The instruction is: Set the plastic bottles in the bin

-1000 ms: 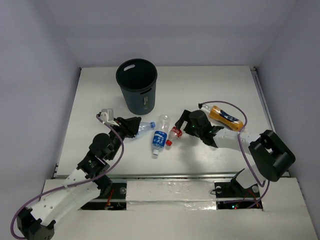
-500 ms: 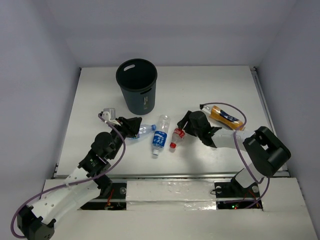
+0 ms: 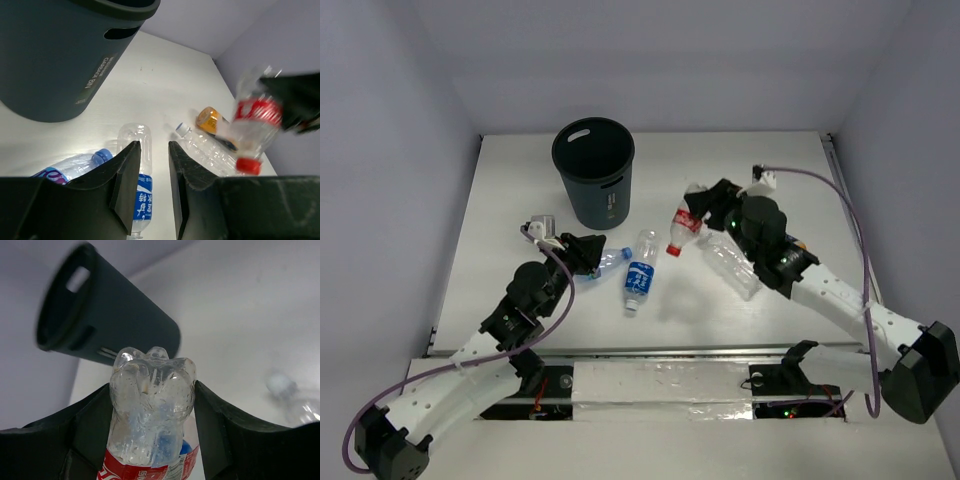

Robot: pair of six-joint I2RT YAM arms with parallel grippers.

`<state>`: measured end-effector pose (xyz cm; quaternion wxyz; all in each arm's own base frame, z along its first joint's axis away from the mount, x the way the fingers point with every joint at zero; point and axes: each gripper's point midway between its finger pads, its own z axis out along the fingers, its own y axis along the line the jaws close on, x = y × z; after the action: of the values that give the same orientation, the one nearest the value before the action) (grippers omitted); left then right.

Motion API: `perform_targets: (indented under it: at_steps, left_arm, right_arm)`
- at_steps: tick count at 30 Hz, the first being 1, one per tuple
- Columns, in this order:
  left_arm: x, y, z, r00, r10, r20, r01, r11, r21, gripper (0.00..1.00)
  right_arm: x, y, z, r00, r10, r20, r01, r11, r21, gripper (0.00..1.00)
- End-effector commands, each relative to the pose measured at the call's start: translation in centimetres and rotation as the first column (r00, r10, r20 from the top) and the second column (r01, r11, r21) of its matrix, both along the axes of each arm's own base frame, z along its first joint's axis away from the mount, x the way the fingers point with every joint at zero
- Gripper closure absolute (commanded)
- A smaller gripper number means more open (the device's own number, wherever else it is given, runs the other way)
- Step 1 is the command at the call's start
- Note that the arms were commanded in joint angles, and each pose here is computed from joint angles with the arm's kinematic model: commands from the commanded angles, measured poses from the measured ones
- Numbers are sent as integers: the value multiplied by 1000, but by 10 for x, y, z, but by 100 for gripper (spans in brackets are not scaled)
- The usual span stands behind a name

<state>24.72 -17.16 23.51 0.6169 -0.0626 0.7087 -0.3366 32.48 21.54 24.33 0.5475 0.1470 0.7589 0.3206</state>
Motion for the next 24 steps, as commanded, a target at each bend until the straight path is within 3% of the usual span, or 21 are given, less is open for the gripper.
perform_targets:
  at_steps: [1,3,6,7,13,14,15,18,24]
  left_arm:
    - [4,4,10,999,25,43,-25,1000,-14,74]
    - [6,8,9,998,46,40,-46,999,-8,74]
    - [7,16,6,996,86,37,-86,996,-8,74]
    - [7,18,7,995,95,39,-95,995,-9,74]
    - [9,25,4,990,135,38,-135,991,-5,74]
    - [9,25,3,990,133,34,-133,991,-2,74]
    - [9,24,3,991,130,34,-130,991,-2,74]
    - [10,21,2,992,119,32,-120,993,10,74]
    - [11,15,-1,995,93,28,-94,995,28,70]
  right_arm:
    - [19,13,95,977,31,210,-27,999,-19,60]
    - [31,23,146,951,46,307,-41,999,-23,60]
    - [55,55,162,938,86,337,-67,995,-68,59]
    - [61,59,194,919,73,389,-61,997,-44,59]
    - [114,109,214,890,84,448,-31,992,-125,59]
    - [118,109,242,869,61,491,-9,994,-107,59]
    - [135,127,219,879,85,469,-8,986,-164,59]
    - [158,152,213,875,107,472,-2,976,-218,58]
    - [174,188,198,855,147,498,21,948,-316,54]
